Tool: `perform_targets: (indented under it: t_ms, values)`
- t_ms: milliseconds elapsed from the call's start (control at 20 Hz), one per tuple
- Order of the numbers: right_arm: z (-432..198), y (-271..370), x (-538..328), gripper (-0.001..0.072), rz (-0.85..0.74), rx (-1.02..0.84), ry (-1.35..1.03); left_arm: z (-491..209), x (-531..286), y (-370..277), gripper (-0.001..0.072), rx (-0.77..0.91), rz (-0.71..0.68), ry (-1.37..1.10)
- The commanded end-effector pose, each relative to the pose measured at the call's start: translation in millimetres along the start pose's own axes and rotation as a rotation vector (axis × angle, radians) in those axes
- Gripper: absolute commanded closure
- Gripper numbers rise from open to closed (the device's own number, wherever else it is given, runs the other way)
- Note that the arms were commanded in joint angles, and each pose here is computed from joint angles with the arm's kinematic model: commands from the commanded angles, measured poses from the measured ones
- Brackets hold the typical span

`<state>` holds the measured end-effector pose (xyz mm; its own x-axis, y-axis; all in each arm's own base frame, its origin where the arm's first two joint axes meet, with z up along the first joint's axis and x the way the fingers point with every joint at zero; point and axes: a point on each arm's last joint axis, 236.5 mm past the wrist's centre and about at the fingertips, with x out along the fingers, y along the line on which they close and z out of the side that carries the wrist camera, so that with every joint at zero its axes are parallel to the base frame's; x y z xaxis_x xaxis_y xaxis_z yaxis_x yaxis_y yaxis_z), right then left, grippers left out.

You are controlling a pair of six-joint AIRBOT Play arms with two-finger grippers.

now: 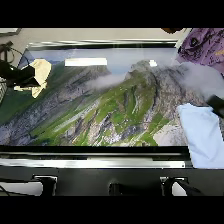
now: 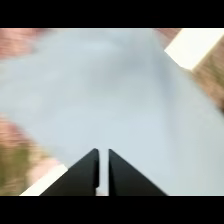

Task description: Fold the clothes and pants, and hang the long-sleeved shirts on hangers.

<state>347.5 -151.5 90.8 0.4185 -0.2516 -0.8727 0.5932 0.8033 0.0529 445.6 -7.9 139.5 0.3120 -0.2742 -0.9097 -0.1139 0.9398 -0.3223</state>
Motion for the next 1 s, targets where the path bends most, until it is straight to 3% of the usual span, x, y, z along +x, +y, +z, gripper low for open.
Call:
perform_targets:
  t_ms: [0, 200, 400, 950]
  values:
    - [-8, 141, -16, 0.0675, 0.329, -0.267, -0.062, 16, -37, -20, 0.0686, 0.114, -0.012, -0.167]
    - [-104, 250, -11, 0.0675, 0.449, -0.567, 0.056, -18, -46, -27, 0.0686, 0.184, 0.039, -0.210]
    - [-174, 304, -23, 0.0675, 0.529, -0.743, 0.098, -57, -45, -18, 0.0685, 0.176, 0.059, -0.220]
    - [-180, 317, -31, 0.0674, 0.555, -0.778, 0.063, -76, -51, -15, 0.0683, 0.109, 0.067, -0.183]
